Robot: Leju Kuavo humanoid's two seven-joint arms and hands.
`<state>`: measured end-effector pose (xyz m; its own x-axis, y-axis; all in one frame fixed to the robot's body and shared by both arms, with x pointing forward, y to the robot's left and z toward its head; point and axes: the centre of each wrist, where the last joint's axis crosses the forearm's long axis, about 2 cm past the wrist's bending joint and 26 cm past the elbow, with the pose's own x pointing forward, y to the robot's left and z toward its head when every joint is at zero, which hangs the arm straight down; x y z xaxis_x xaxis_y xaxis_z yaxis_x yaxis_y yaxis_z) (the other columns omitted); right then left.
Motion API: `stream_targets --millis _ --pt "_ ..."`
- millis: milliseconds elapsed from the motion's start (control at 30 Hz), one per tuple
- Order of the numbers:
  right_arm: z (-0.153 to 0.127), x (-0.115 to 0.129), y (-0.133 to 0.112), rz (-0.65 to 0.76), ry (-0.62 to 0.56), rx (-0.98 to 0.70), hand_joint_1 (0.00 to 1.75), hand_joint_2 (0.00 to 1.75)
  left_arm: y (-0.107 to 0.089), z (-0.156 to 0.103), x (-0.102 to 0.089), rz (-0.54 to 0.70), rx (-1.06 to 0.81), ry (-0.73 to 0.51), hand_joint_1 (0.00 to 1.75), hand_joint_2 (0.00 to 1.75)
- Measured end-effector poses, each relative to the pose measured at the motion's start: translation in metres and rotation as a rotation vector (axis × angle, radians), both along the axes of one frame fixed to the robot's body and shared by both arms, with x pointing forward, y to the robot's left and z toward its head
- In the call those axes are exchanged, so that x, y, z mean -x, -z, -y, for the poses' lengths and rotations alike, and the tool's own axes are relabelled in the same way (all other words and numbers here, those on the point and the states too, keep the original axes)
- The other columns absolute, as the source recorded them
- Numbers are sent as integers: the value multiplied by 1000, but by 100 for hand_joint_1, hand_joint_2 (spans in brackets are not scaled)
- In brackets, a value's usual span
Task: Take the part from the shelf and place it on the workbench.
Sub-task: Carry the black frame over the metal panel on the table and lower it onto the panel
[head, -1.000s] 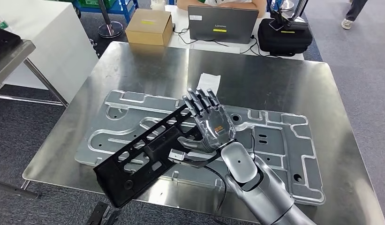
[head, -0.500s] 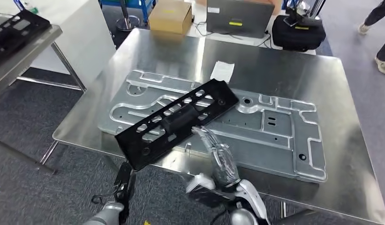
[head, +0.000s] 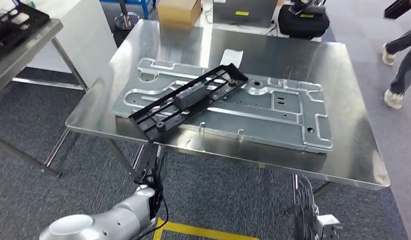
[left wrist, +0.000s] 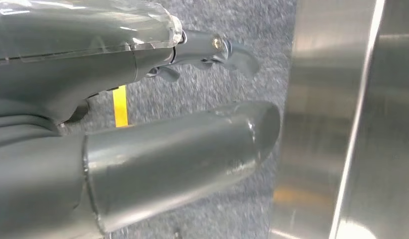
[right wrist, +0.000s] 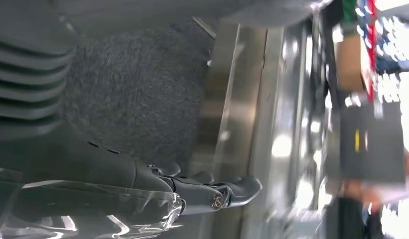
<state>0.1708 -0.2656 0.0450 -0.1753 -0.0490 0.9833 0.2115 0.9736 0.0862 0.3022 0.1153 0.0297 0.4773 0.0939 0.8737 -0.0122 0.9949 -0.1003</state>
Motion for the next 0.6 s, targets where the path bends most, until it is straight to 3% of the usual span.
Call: stream_targets --millis 167,600 --pt "-1 20 20 -82 54 25 0 0 -1 0 -2 2 23 5 0 0" --pt "-8 30 35 -173 38 49 0 0 -10 2 -11 14 36 25 0 0"
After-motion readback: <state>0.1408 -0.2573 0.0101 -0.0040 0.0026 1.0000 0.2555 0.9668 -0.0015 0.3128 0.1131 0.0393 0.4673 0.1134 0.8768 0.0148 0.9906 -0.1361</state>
